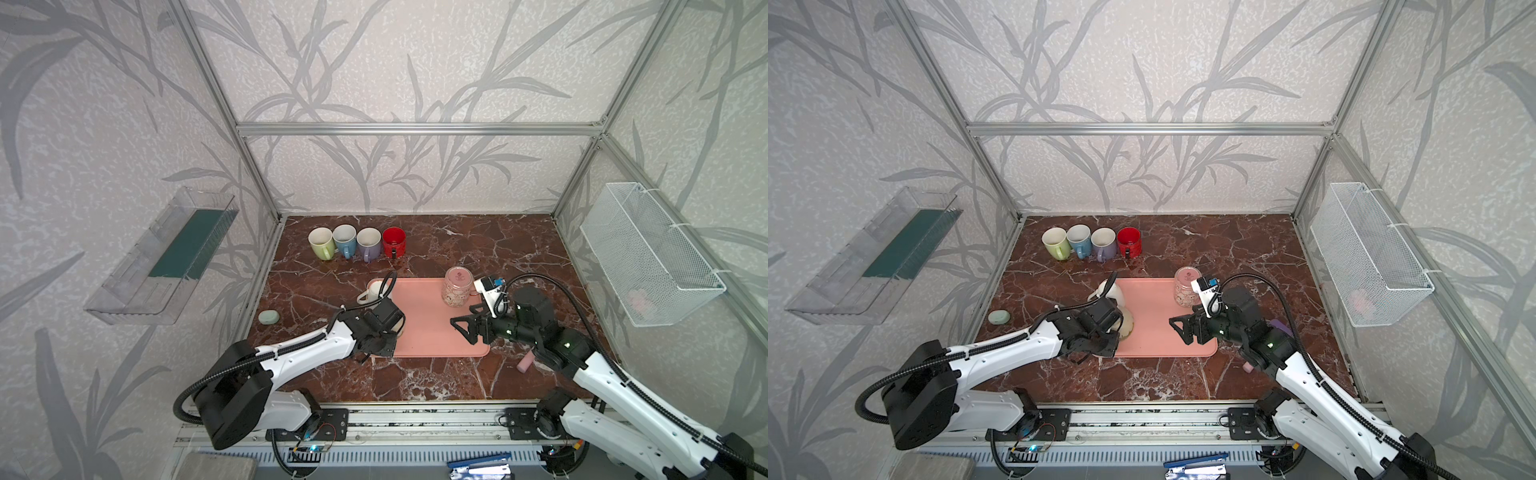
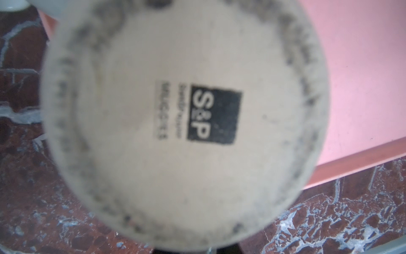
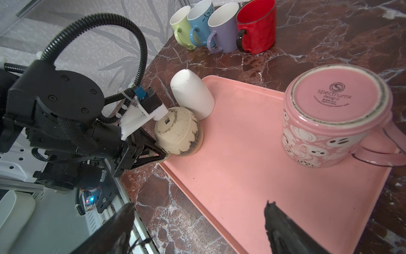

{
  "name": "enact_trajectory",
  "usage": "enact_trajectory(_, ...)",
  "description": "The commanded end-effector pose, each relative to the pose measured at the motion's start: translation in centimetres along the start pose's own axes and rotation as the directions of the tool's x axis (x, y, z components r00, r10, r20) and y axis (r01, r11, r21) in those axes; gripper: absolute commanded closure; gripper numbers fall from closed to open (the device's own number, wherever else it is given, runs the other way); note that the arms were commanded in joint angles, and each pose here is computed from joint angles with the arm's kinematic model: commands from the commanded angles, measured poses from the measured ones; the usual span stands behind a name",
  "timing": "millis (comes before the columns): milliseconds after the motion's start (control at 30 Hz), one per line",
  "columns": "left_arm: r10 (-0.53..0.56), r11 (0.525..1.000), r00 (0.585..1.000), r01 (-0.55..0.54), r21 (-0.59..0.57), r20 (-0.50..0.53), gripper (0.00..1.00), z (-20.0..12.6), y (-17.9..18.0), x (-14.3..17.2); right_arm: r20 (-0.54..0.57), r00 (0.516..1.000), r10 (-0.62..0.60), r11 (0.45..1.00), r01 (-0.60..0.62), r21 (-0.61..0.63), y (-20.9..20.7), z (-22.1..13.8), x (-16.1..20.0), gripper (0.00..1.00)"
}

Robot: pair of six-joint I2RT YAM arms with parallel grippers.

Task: Turn the mug right side up
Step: Pick up the mug from the tray.

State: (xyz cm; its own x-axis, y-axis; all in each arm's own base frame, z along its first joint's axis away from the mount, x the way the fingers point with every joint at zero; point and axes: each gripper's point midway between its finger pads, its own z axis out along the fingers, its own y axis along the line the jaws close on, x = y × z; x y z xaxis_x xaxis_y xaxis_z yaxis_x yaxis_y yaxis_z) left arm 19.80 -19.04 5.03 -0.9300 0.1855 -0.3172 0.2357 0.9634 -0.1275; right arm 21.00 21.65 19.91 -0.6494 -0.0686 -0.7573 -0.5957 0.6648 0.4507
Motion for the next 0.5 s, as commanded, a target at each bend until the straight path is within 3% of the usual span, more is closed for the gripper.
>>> enact_trajectory(0,-0.019,0.998,0.999,0.017,0.054,0.03,1.0,-0.4,-0.8,-0.5,0.013,1.0,-0.013,1.0,0.013,-0.016,0.4,-0.2,-0.2,0.09)
enact_trajectory(467,-0.074,0.988,0.991,0.058,0.143,0.114,1.0,-2.2,-2.2,-2.4,0.01,1.0,0.016,0.999,-0.016,-0.029,0.4,-0.2,0.5,0.09)
